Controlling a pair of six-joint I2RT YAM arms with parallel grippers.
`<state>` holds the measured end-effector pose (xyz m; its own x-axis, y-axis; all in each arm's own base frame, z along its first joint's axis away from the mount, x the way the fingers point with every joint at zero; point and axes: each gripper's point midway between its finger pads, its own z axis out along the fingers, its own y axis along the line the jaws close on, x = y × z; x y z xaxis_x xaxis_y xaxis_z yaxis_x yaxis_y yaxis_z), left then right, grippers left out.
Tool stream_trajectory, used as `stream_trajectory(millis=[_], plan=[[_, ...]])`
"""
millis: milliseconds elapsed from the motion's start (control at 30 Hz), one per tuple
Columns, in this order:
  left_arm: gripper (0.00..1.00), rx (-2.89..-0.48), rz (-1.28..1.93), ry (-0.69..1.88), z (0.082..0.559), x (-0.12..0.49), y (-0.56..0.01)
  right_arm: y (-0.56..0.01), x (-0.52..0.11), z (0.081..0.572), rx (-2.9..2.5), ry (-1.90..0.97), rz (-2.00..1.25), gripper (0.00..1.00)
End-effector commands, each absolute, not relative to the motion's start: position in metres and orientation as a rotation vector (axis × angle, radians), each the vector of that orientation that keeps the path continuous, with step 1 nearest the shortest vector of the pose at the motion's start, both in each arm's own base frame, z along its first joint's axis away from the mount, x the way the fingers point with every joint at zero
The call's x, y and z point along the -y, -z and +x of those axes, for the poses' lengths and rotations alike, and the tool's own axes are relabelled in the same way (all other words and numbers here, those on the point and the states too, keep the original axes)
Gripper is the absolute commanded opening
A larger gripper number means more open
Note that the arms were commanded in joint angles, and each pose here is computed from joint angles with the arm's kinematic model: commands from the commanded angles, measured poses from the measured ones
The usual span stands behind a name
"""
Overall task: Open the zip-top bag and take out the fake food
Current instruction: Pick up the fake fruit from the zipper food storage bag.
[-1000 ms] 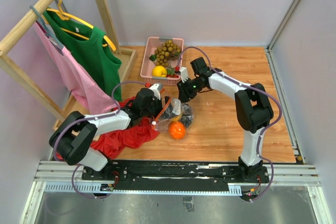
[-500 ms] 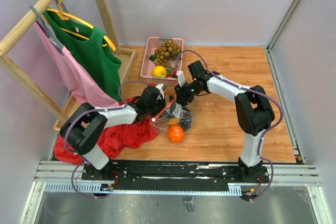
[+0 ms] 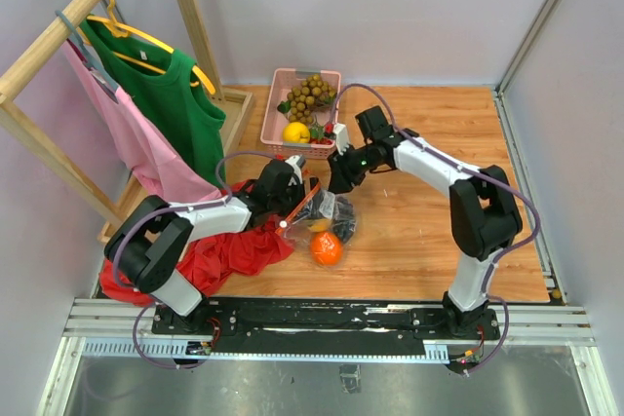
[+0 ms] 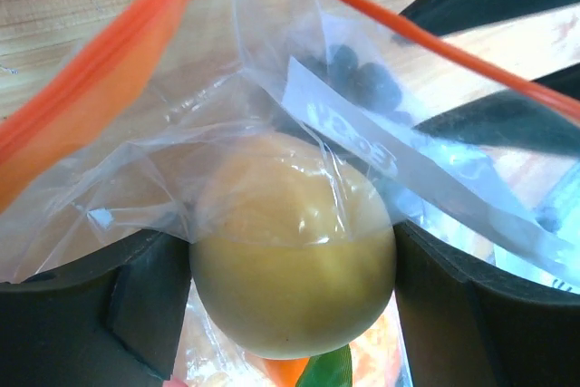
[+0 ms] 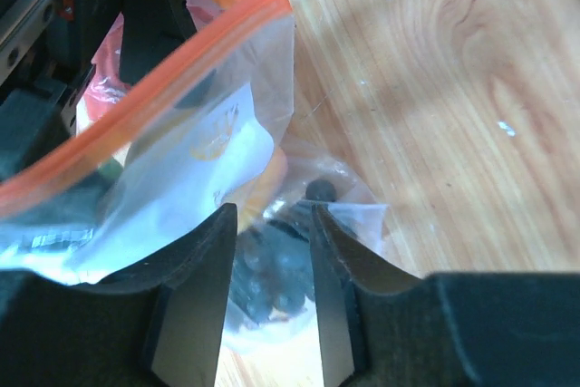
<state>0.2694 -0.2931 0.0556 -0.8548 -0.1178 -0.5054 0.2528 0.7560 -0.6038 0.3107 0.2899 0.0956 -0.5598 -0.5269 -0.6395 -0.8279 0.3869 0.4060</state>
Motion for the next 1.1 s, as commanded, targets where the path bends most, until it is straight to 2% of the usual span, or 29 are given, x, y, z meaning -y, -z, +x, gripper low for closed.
stream_trajectory(millis=[0, 100, 300, 400, 567, 733, 1067], plan=[[0.41, -2.357, 0.068, 0.985, 0.271, 0.290, -0.080, -0.140, -0.271, 0.319, -2.101, -1.007, -1.169, 0.42], [0.39, -2.329, 0.055, 1.038, 0.267, 0.292, -0.088, -0.154, -0.263, 0.307, -1.993, -1.088, -1.212, 0.49], [0.32, -2.315, 0.048, 1.100, 0.259, 0.293, -0.094, -0.162, -0.258, 0.251, -1.523, -1.191, -1.528, 0.80], [0.30, -2.314, 0.052, 1.101, 0.256, 0.291, -0.094, -0.150, -0.255, 0.243, -1.397, -1.146, -1.620, 0.85], [0.26, -2.295, 0.066, 1.122, 0.253, 0.291, -0.099, -0.129, -0.252, 0.266, -1.464, -1.032, -1.673, 0.84], [0.25, -2.290, 0.082, 1.159, 0.250, 0.295, -0.100, -0.122, -0.263, 0.271, -1.460, -1.066, -1.721, 0.78], [0.24, -2.291, 0.073, 1.164, 0.249, 0.295, -0.099, -0.102, -0.265, 0.253, -1.481, -1.079, -1.839, 0.51]])
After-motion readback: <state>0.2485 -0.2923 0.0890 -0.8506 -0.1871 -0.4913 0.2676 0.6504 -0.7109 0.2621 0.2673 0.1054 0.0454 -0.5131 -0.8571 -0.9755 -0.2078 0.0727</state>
